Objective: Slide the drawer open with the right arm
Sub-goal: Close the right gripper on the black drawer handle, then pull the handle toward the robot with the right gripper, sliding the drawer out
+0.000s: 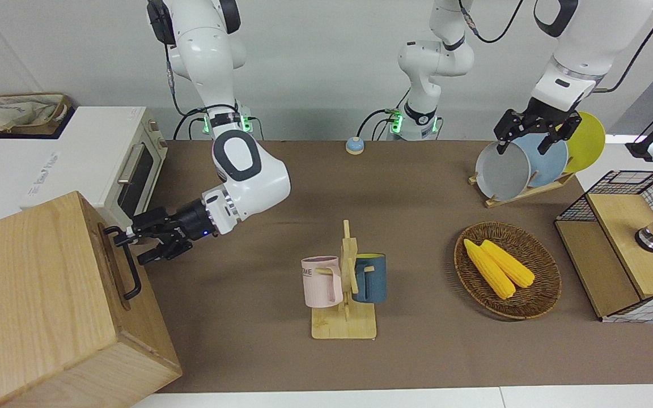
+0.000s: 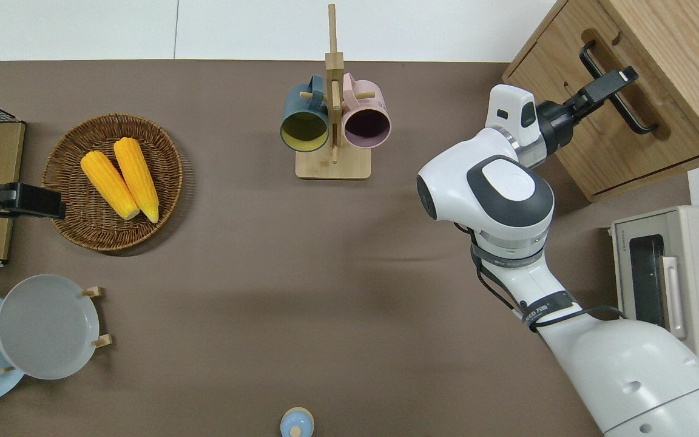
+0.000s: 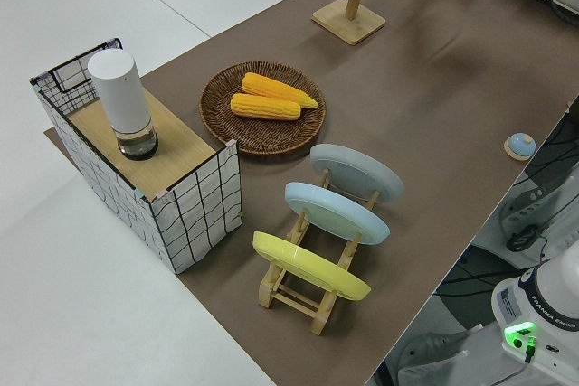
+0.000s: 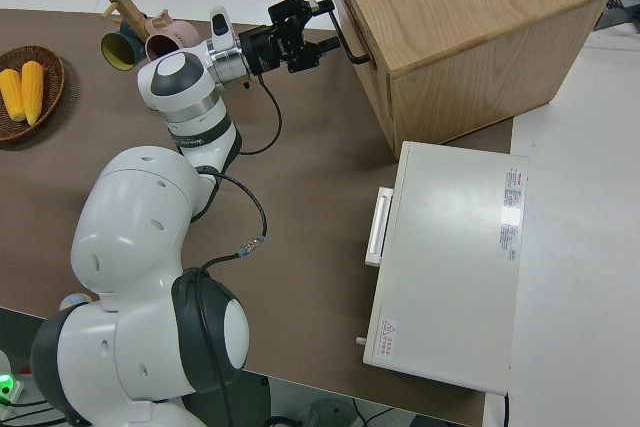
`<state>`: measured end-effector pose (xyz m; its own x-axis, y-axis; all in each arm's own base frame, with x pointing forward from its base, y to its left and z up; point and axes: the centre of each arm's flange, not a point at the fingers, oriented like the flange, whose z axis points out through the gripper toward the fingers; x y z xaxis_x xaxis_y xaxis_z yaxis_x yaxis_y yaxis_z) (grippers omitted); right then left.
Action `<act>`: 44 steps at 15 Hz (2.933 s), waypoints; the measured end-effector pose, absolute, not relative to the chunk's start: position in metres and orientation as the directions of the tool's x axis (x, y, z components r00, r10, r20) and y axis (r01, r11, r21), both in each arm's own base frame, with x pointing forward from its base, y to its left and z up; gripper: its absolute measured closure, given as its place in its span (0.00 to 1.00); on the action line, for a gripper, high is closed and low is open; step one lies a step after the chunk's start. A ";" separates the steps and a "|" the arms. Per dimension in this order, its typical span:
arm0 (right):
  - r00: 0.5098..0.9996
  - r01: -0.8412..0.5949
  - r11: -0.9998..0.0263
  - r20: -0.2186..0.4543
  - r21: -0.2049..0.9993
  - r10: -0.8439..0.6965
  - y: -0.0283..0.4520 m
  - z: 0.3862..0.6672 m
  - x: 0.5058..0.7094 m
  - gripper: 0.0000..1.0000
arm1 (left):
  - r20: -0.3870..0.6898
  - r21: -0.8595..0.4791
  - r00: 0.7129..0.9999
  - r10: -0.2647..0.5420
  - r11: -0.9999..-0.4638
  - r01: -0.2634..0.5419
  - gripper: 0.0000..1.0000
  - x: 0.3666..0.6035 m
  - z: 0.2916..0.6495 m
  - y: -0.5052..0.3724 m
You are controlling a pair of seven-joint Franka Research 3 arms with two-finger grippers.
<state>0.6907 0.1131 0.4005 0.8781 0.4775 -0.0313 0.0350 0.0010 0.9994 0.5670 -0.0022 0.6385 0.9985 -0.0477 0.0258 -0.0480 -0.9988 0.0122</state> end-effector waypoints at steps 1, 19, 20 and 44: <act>0.877 0.020 0.007 -0.021 1.000 0.479 0.110 0.395 0.692 0.02 | 0.026 0.012 0.999 -0.048 -0.999 -0.048 0.00 0.567 0.639 -0.002; 0.857 -0.002 0.004 0.000 1.000 0.515 0.112 0.389 0.698 0.66 | 0.026 0.012 0.999 -0.048 -0.999 -0.048 0.01 0.567 0.639 -0.002; 0.857 0.000 0.005 -0.003 1.000 0.515 0.112 0.389 0.698 0.76 | 0.026 0.012 0.999 -0.048 -0.999 -0.048 0.00 0.567 0.639 -0.002; 0.866 0.045 -0.023 -0.028 0.999 0.499 0.208 0.398 0.658 0.83 | 0.026 0.012 0.999 -0.048 -0.999 -0.048 0.01 0.567 0.639 -0.002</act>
